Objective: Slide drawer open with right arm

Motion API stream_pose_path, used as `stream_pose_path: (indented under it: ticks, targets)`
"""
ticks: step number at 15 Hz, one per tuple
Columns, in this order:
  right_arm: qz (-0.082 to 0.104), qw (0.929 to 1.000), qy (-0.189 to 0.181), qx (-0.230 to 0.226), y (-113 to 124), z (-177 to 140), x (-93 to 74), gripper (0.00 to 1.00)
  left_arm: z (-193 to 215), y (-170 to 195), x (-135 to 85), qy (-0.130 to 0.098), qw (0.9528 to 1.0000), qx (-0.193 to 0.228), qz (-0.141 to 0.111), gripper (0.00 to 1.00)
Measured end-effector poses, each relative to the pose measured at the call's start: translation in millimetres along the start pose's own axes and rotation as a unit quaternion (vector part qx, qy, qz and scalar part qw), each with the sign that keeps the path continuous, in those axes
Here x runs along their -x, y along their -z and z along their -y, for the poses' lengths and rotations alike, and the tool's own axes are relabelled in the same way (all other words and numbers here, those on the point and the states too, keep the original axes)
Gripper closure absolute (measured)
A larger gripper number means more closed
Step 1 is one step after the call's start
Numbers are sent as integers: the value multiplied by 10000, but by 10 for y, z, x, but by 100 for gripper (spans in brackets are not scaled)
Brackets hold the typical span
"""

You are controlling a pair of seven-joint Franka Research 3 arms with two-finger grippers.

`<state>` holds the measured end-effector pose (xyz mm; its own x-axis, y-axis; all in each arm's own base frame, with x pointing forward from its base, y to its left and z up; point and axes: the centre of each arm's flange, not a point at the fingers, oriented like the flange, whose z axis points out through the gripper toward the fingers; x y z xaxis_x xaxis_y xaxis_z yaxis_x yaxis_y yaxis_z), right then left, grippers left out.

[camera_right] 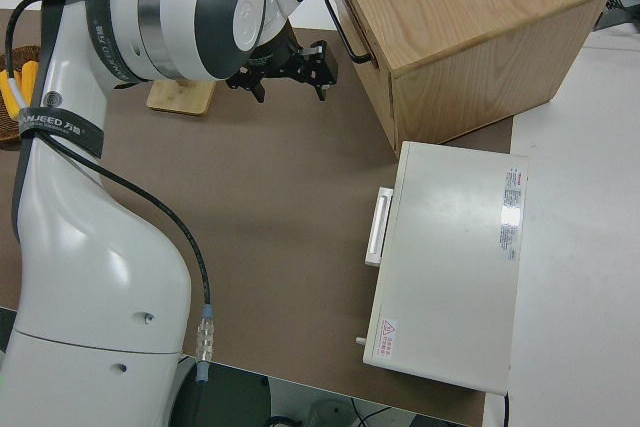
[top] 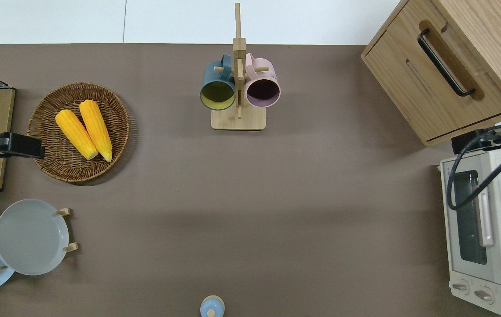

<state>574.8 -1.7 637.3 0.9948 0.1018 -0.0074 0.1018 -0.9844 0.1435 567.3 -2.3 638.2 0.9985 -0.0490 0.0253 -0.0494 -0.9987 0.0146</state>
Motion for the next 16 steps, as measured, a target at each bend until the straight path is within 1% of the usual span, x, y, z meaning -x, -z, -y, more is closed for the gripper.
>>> stream_pose_path:
  ticks: [3, 5, 7, 8, 9, 11, 13, 15, 16]
  targets:
    - [21, 9972, 271, 702, 13, 192, -86, 1, 0, 0, 0, 0, 10000, 0, 0, 0]
    - [69, 9920, 465, 1173, -33, 339, -174, 1, 0, 0, 0, 0, 10000, 0, 0, 1]
    - [118, 9859, 591, 1559, -100, 422, -272, 1, 0, 0, 0, 0, 10000, 0, 0, 0]
    - [119, 9818, 651, 1780, -131, 454, -331, 1, 0, 0, 0, 0, 10000, 0, 0, 0]
    - [75, 9767, 728, 2019, -158, 491, -398, 1, 0, 0, 0, 0, 10000, 0, 0, 0]
    - [-99, 9642, 928, 2481, -236, 577, -559, 1, 0, 0, 0, 0, 10000, 0, 0, 0]
    - [-233, 9522, 1125, 2832, -343, 657, -705, 1, 0, 0, 0, 0, 10000, 0, 0, 0]
    - [-336, 9359, 1354, 3234, -444, 760, -833, 1, 0, 0, 0, 0, 10000, 0, 0, 0]
    - [-374, 9293, 1450, 3377, -476, 817, -875, 1, 0, 0, 0, 0, 10000, 0, 0, 1]
